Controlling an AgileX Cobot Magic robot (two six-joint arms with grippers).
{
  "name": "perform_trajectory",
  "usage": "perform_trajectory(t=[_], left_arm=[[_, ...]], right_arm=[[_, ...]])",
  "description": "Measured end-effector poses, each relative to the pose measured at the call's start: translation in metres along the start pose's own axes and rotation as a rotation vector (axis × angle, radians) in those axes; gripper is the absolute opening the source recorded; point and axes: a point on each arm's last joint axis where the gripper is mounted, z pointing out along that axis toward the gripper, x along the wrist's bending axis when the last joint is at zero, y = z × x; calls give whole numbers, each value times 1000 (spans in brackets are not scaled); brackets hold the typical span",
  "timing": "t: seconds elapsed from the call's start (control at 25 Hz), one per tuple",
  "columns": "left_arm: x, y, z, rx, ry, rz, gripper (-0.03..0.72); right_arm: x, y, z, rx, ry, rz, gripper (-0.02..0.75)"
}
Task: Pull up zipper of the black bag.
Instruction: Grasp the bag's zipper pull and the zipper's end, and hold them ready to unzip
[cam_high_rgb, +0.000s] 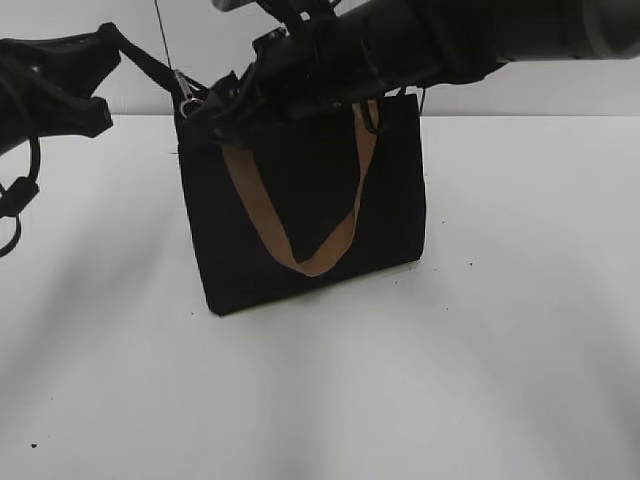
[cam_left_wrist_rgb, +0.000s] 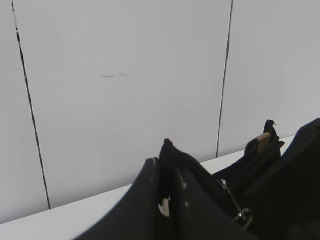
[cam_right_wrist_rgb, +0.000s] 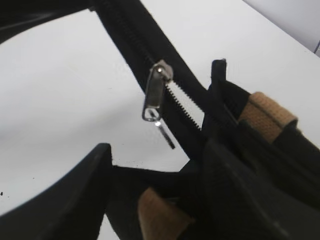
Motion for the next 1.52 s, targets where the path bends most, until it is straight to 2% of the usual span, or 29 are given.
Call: perform_trajectory(t=[0.2,0.36,0.6,0.88,1.32,1.52], left_arm=[[0,0,0,-1,0,-1,32],[0,0,0,-1,0,-1,32],[0,0,0,-1,1,-2,32],[0,0,0,-1,2,-2,32],[0,0,0,-1,2,-3,32],[0,0,0,-1,2,-3,32]], right_arm=[[-1,-2,3,-3,-3,22,450],[-1,-2,4,-6,6,36,414],[9,3,9,-15,28,-3,394],[7,12,8,-49,-22,-14,370],[8,6,14,-29,11,-9,327],[7,3,17,-20,13,7,253]])
